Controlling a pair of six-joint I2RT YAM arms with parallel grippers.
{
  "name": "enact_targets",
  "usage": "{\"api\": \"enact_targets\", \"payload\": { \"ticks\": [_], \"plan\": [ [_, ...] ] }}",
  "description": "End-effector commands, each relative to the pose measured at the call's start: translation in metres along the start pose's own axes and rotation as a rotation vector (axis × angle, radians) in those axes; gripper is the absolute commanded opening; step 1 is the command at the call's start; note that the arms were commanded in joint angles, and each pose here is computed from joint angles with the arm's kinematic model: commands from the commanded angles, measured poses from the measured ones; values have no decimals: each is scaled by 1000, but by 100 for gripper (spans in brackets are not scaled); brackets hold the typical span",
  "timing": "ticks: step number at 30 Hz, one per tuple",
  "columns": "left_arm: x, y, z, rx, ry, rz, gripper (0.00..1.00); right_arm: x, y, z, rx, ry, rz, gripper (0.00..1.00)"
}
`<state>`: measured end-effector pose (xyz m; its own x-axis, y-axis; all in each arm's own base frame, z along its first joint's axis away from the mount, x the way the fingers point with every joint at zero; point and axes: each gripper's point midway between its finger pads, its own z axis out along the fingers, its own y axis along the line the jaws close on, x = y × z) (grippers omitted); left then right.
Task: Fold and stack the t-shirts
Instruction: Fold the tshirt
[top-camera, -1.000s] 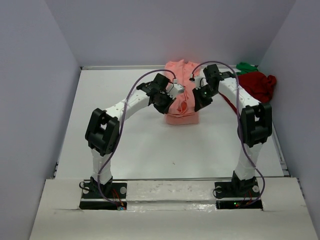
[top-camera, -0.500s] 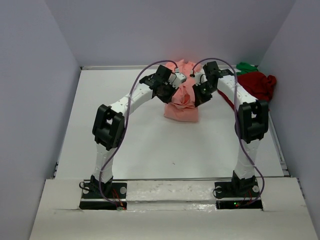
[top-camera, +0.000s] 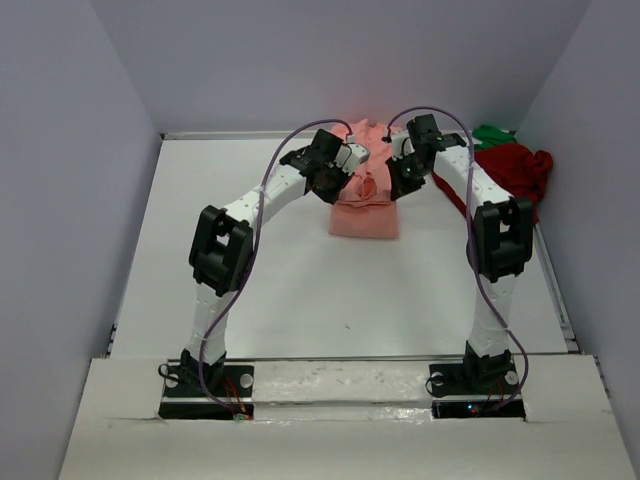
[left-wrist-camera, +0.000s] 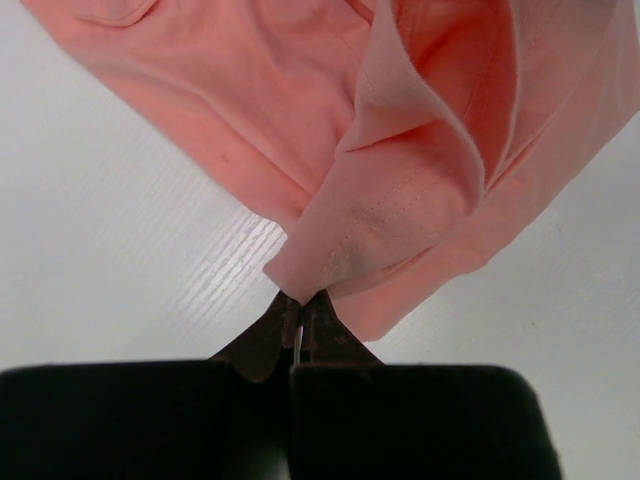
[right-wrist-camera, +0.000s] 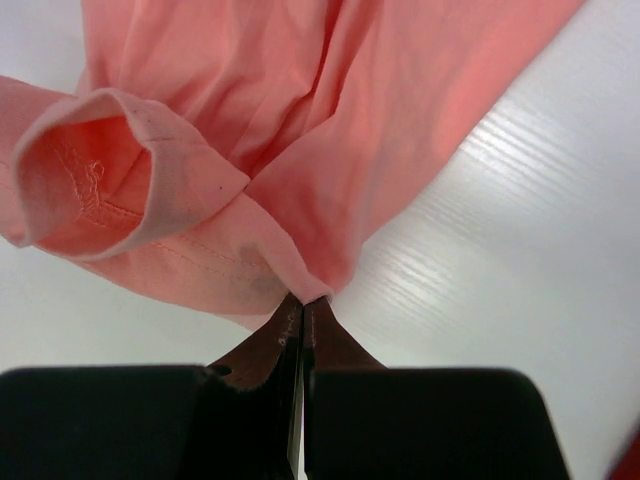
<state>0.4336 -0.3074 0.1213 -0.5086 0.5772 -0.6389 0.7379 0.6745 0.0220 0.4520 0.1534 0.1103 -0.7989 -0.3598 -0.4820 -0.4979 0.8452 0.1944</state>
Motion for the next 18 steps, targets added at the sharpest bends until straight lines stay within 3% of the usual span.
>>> {"api": "enact_targets", "payload": {
  "ticks": [1,18],
  "plan": [
    [-25,15,-11,-47,-64,23,0,-36,-25,-8,95,-120,-9,0],
    [-35,56,12,-118,-66,42,0,-49,-39,21,99,-124,-35,0]
  ]
}}
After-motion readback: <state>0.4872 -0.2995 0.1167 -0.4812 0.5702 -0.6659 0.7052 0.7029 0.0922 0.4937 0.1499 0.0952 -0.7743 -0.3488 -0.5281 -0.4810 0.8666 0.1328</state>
